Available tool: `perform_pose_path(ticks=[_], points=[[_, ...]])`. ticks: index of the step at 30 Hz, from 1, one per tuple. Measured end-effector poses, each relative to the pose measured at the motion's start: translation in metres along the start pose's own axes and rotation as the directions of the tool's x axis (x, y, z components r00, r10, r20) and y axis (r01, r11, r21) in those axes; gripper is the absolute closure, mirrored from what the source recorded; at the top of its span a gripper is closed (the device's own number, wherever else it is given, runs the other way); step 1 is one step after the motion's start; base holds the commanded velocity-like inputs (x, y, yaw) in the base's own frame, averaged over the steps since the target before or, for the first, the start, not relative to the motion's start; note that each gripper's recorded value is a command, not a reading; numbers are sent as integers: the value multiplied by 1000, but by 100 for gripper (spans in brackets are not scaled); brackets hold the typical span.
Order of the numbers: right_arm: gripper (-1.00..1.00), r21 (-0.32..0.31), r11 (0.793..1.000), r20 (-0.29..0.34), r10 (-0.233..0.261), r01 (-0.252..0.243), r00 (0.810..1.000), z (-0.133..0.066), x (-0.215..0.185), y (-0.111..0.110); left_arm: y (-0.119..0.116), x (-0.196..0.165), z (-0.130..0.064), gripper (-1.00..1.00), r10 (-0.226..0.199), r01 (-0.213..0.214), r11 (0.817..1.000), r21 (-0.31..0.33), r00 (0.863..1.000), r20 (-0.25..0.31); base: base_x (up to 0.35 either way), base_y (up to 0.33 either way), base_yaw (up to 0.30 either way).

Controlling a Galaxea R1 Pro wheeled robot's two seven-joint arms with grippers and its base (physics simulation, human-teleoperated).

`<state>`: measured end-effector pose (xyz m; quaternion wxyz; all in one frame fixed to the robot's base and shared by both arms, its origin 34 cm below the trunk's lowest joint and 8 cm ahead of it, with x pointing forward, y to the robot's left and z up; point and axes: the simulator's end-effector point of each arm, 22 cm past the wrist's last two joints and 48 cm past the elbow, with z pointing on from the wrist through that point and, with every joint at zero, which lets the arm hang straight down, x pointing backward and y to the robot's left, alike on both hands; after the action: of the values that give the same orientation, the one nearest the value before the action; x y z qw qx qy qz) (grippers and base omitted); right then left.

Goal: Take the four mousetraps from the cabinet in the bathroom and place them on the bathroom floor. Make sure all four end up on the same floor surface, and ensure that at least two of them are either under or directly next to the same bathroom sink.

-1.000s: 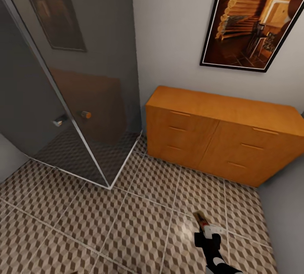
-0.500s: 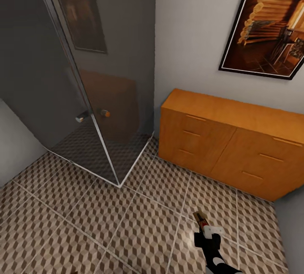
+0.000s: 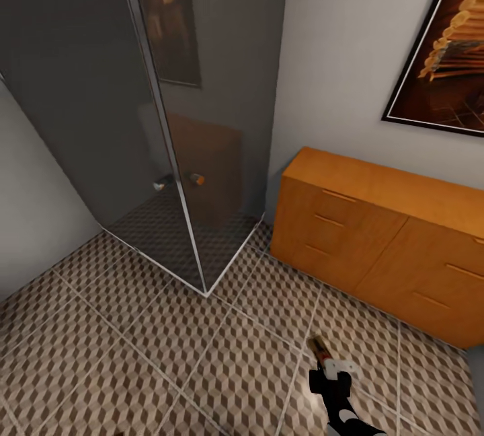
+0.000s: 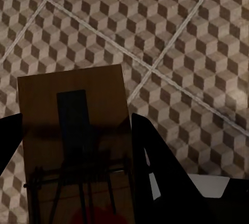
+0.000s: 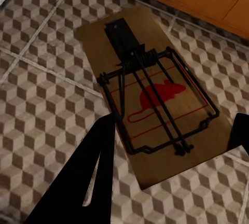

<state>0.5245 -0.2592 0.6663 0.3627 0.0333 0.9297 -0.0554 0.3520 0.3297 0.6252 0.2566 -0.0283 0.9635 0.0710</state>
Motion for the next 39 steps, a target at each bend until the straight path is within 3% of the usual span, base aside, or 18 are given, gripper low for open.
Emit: perform_pose_path(ticks=[39], points=[[100, -2, 1000, 36, 5, -5, 999, -3, -19, 0, 0, -16, -1, 100, -4, 4, 1000, 1, 999, 35, 0, 0, 245]])
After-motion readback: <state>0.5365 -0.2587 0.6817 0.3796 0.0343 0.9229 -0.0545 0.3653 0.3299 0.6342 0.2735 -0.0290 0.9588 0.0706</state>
